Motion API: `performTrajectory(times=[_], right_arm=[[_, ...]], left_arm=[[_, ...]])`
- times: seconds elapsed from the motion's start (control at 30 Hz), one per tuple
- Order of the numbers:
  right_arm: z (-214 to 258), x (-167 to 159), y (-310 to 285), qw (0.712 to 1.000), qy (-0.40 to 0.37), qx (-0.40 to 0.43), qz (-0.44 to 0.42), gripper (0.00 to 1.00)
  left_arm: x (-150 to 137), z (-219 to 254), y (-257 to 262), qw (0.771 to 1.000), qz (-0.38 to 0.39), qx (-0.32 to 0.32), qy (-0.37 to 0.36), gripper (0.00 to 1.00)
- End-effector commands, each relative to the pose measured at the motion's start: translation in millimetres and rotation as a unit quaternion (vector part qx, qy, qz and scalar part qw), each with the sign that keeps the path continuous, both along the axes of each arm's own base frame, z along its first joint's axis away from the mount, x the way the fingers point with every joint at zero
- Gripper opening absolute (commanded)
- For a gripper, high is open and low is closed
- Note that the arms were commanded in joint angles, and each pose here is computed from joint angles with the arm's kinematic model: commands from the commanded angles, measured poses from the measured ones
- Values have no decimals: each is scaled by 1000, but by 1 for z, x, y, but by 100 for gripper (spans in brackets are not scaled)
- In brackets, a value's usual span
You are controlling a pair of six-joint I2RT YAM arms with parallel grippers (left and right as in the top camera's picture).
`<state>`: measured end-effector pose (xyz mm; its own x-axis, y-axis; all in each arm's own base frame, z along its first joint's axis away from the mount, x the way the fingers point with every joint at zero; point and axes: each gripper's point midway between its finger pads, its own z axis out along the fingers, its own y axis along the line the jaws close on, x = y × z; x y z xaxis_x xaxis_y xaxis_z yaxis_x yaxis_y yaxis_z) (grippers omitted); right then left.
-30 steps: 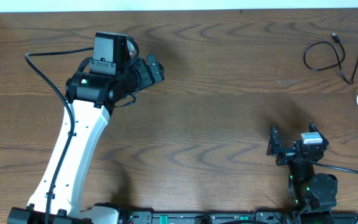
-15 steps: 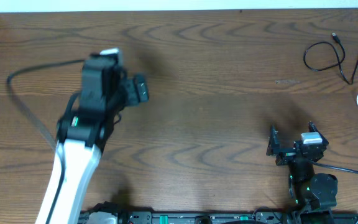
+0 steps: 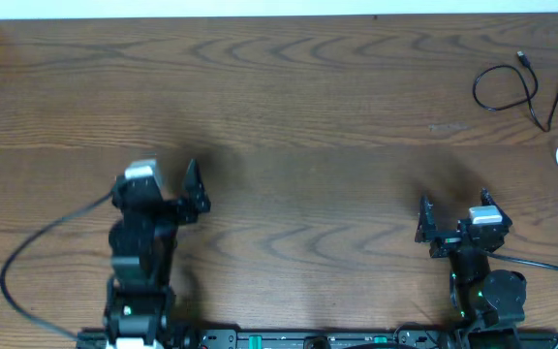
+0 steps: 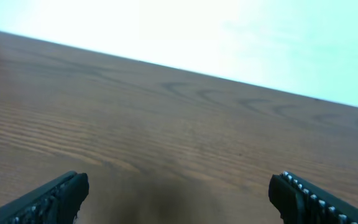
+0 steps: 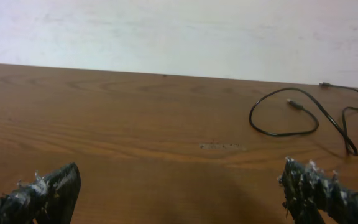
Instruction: Untangle cables
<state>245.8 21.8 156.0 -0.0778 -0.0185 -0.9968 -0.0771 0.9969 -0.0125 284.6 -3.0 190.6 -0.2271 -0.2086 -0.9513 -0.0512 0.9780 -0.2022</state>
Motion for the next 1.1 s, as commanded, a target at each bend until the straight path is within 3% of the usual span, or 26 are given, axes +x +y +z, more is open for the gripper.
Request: performTrajectory(times=[0.0,0.5,1.07], right_arm=[[0,0,2,1000,0,-3,4,99],[0,0,2,1000,0,-3,4,99],[0,0,2,1000,0,-3,4,99]], left_arm=[[-12,-5,3,999,-1,36,-28,98],[-32,-33,11,994,9,81,-75,98],[-41,-54,14,994,8,105,-36,98]])
